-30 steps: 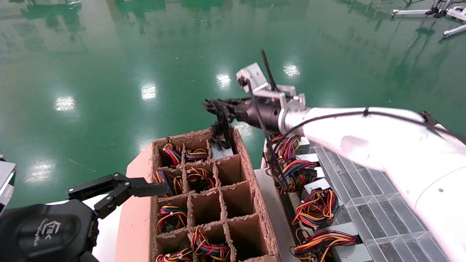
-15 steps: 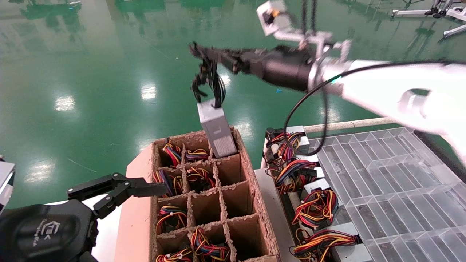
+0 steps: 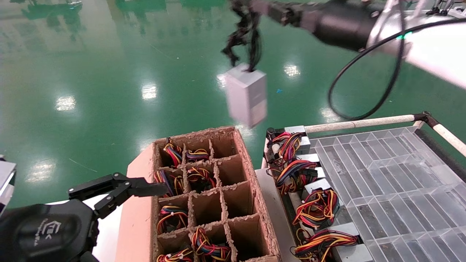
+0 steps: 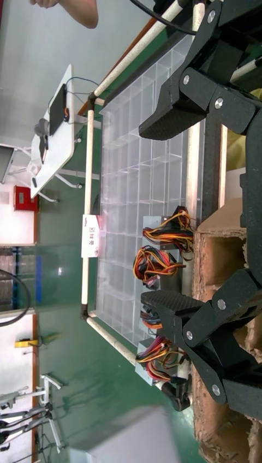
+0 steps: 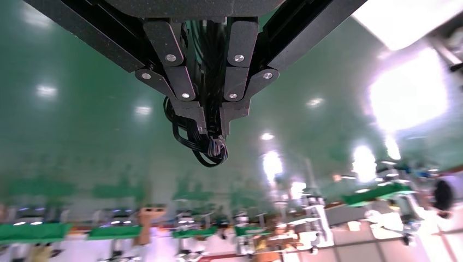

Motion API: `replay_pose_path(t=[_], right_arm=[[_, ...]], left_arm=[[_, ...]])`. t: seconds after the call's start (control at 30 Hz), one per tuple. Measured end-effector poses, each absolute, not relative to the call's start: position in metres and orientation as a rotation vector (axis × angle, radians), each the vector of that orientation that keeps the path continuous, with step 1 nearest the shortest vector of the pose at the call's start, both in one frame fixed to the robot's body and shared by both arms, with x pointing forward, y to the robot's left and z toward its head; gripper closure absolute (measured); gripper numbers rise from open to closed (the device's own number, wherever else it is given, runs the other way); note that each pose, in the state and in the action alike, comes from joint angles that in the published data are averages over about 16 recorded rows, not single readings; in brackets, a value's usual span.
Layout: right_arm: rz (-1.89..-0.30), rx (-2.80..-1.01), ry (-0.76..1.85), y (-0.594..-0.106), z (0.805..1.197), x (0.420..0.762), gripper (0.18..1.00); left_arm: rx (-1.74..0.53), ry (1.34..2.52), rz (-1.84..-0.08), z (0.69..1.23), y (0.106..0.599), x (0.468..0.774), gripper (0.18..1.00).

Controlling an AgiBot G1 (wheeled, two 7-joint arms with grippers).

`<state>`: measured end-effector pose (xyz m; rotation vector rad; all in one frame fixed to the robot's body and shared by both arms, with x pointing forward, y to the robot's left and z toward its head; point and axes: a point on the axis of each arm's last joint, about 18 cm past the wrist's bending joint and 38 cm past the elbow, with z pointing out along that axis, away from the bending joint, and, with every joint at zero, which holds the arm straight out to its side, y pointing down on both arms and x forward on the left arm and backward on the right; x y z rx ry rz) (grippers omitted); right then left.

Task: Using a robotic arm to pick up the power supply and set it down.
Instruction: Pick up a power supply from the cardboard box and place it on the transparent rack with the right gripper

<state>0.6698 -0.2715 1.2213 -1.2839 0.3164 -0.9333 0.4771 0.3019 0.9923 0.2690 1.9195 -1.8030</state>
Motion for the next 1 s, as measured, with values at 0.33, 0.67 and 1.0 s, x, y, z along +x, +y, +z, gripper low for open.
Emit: replay_pose_path(t=[0.33, 0.67, 1.0], right_arm=[[-1.103, -1.254, 0.460, -0.343, 1.226, 0.670, 0.959], [-1.188, -1.264, 0.609, -0.392, 1.194, 0.681, 0.959], [-1.162, -1.282, 0.714, -0.411, 1.152, 0.694, 0.960]], left_arm=[[0.269, 1.919, -1.803, 0.992, 0.302, 0.477, 0.184], [0.269, 1.919, -1.803, 0.992, 0.302, 0.477, 0.184], [0.269, 1.919, -1.803, 0.992, 0.302, 0.477, 0.184]])
